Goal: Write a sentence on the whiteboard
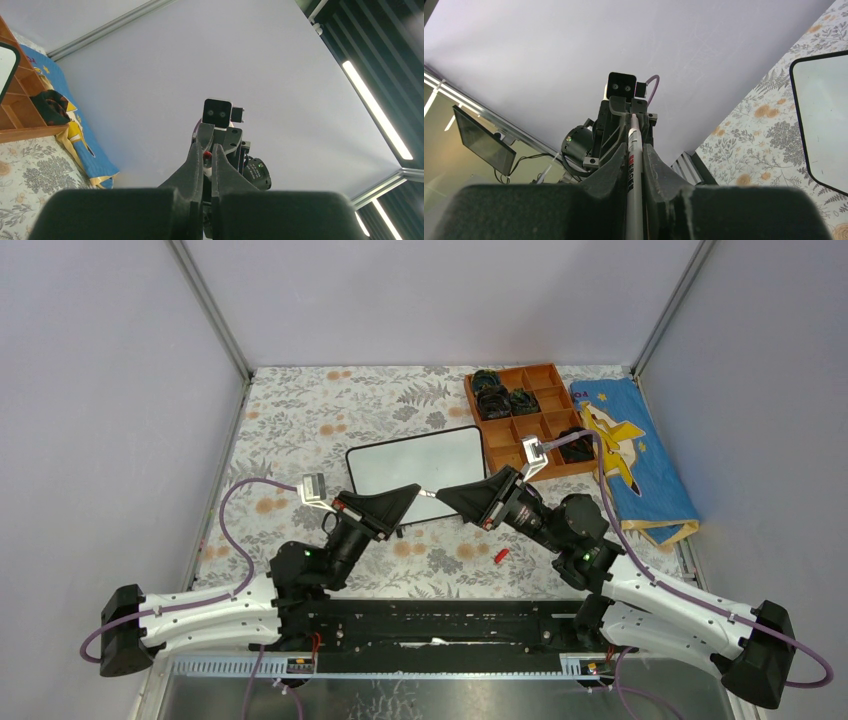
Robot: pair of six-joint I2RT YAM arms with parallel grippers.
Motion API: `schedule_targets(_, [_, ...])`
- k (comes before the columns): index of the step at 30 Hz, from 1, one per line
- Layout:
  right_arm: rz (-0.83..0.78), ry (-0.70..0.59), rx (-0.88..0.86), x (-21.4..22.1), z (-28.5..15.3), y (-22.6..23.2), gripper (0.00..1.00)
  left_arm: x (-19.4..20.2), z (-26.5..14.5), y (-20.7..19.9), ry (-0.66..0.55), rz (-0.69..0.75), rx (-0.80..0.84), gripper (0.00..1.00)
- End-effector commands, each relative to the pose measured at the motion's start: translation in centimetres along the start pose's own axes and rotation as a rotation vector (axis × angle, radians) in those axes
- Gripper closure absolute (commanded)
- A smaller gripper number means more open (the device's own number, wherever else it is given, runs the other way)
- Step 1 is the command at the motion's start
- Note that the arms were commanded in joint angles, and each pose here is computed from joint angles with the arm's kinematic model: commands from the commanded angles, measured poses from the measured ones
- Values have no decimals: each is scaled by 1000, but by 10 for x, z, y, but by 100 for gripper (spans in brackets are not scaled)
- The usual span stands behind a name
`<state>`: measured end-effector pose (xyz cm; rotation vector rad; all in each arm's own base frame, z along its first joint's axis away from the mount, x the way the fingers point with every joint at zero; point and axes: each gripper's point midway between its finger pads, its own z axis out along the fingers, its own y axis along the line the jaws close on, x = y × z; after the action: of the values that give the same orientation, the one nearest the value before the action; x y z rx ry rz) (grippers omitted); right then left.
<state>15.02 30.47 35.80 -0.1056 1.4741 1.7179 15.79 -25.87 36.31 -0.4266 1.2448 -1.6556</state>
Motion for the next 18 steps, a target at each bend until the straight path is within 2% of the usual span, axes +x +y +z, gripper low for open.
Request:
schedule_targets(1, [-11,-38,-77,-11,0,22,79,-2,-2,8,-20,20,-23,100])
schedule_targets(3, [-8,-32,-81,-11,2,24,74,-3,-2,7,-23,21,-23,100])
schedule_targets(13, [-4,-14,-90,-9,3,26,72,-3,-3,7,-19,21,-23,100])
schedule_targets(15, [-3,-17,-86,-9,3,25,74,-3,-3,7,-19,20,-23,100])
schedule_targets(18, [-2,-13,-89,-8,4,25,83,-3,-4,8,-16,21,-26,100])
